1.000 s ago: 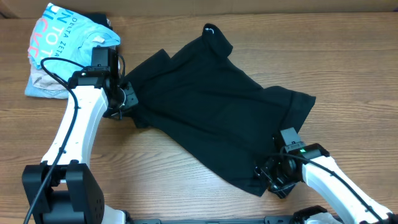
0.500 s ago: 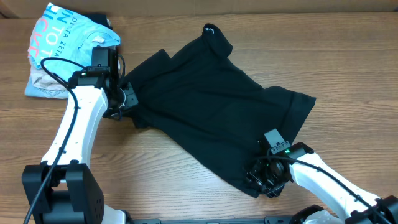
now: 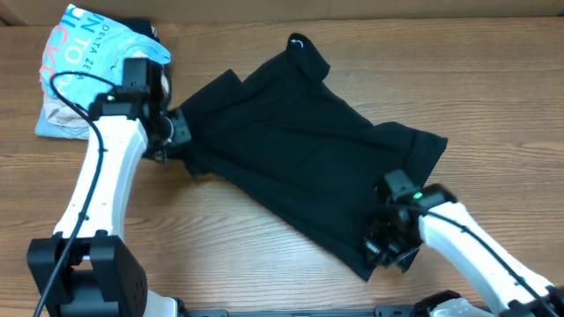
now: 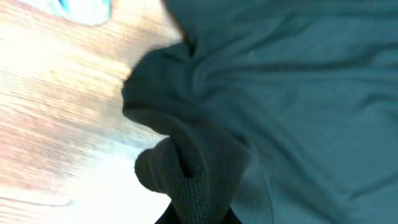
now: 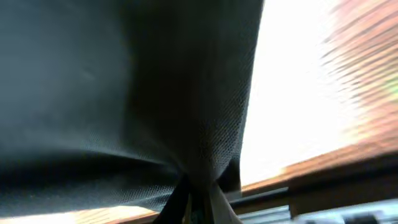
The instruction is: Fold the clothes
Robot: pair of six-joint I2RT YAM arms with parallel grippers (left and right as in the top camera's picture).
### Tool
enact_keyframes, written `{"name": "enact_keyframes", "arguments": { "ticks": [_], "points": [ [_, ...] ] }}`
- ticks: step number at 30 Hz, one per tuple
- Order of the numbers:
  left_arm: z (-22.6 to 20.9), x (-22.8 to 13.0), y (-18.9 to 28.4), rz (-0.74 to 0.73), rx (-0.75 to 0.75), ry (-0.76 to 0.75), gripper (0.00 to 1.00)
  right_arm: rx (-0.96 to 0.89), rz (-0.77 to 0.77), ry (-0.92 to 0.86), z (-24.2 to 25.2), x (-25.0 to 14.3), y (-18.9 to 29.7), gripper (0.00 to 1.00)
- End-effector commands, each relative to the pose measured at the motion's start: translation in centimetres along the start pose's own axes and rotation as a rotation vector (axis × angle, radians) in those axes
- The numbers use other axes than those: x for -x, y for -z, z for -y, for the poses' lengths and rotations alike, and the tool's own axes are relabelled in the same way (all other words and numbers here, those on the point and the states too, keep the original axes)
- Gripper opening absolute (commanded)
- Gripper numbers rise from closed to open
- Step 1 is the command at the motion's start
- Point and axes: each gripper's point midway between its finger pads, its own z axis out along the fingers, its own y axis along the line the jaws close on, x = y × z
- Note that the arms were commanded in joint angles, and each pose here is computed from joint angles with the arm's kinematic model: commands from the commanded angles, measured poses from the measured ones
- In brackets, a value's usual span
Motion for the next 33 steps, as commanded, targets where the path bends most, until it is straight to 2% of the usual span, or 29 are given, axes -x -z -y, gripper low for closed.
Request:
{"name": "enact_keyframes", "arguments": {
  "ticks": [1, 11, 17, 25, 33],
  "points": [
    [0.8, 2.9, 3.2, 0.091, -0.025, -0.017, 0.04, 0.065, 0.121, 0.062, -1.0, 2.0, 4.4, 0.04],
    [3.4, 3.1, 8.3, 0.111, -0.056, -0.092, 0.04, 0.108, 0.322, 0.005, 2.8, 2.5, 14.6, 0.04],
    [4.2, 1.9, 10.3, 0.085, -0.056, -0.153, 0.04, 0.092, 0.374, -0.032, 5.1, 2.3, 17.3, 0.04],
    [5.4, 1.0, 12.1, 0.084, -0.062, -0.220, 0.04, 0.138, 0.531, -0.079, 6.7, 4.3, 22.2, 0.04],
    [4.6, 0.9, 12.1, 0.083, -0.009, -0.283, 0.04, 0.151, 0.472, -0.105, 7.1, 3.9, 21.3, 0.04]
  ]
}}
